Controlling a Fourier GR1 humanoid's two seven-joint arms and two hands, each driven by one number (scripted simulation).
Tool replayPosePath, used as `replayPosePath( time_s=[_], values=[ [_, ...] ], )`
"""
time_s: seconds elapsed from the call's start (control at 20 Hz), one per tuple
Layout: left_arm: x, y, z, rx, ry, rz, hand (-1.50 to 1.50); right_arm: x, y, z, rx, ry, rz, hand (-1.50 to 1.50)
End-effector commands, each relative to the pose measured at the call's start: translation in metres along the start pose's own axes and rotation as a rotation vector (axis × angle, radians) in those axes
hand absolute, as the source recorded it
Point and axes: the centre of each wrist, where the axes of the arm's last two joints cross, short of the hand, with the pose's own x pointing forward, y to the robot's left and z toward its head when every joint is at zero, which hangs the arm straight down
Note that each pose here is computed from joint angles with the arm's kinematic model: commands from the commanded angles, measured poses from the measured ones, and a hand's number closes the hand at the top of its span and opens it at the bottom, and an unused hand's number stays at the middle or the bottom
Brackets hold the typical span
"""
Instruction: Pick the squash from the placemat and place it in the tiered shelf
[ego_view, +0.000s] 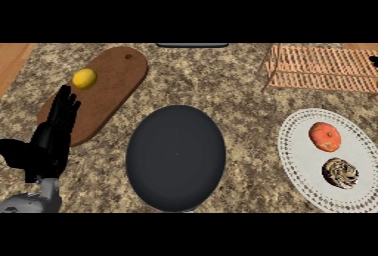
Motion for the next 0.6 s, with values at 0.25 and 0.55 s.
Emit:
replayPosePath(
  time_s=[0.25,0.55],
  values=[
    [-0.002,0.026,-0.003,0.011,0.011,-0.011,0.00,0.028,0.057,-0.033,0.024,0.219,0.299,-1.50],
    [-0.008,0.009,-0.006,0.014,0.005,-0.011,0.00,0.029,0.095,-0.044,0.027,0.300,0.453,-1.50]
  ],
)
